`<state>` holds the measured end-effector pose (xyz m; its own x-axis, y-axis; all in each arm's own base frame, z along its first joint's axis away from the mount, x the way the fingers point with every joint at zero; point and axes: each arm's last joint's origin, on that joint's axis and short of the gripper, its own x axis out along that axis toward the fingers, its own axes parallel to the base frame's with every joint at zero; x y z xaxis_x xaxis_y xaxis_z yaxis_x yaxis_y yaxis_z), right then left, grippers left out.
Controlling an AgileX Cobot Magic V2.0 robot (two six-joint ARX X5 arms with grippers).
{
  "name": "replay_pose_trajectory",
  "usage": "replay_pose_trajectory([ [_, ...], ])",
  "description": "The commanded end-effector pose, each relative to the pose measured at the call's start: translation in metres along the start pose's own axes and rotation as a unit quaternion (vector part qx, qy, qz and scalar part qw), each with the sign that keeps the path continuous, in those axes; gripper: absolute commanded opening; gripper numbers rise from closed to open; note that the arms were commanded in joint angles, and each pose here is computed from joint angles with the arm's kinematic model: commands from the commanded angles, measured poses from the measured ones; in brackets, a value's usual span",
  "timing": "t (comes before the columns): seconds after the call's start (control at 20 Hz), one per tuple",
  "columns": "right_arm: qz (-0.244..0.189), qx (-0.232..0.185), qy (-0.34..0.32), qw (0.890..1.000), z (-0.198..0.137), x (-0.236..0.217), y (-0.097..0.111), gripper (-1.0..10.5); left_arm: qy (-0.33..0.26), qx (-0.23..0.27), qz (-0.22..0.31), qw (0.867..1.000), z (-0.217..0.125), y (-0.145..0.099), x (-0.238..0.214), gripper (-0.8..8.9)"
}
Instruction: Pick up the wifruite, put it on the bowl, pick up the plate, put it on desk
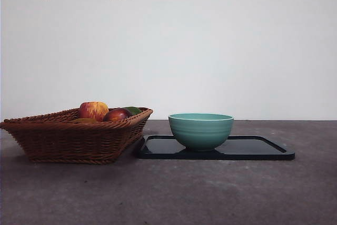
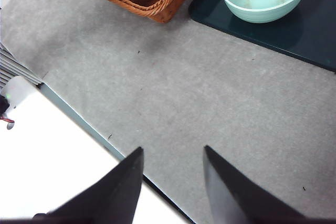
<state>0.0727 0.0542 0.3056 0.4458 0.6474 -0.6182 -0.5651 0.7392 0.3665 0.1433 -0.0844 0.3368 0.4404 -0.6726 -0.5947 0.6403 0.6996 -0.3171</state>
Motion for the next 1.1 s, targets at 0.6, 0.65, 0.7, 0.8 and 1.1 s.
replay_pose_trajectory([
  [0.6,0.002,0.006,-0.007,1.0,0.002,-0.002,0.002,1.8,0.035,0.031,-0.004,0.999,-0.006,-0.001,-0.001,3.72],
  [0.65,0.002,0.006,-0.007,1.0,0.002,-0.002,0.002,1.8,0.035,0.031,-0.004,0.999,-0.006,-0.001,-0.001,3.72],
  [0.7,0.002,0.007,-0.007,1.0,0.003,-0.002,0.002,1.8,0.035,0.031,-0.004,0.999,-0.006,-0.001,-0.001,3.71],
  [0.8,-0.004,0.021,-0.013,1.0,0.004,-0.001,0.001,1.8,0.035,0.031,-0.004,0.999,-0.006,-0.001,-0.001,3.72],
  [1.1,-0.034,0.072,-0.101,0.992,0.031,0.004,0.001,3.0,0.034,0.032,-0.004,0.999,-0.005,-0.001,-0.001,3.72],
])
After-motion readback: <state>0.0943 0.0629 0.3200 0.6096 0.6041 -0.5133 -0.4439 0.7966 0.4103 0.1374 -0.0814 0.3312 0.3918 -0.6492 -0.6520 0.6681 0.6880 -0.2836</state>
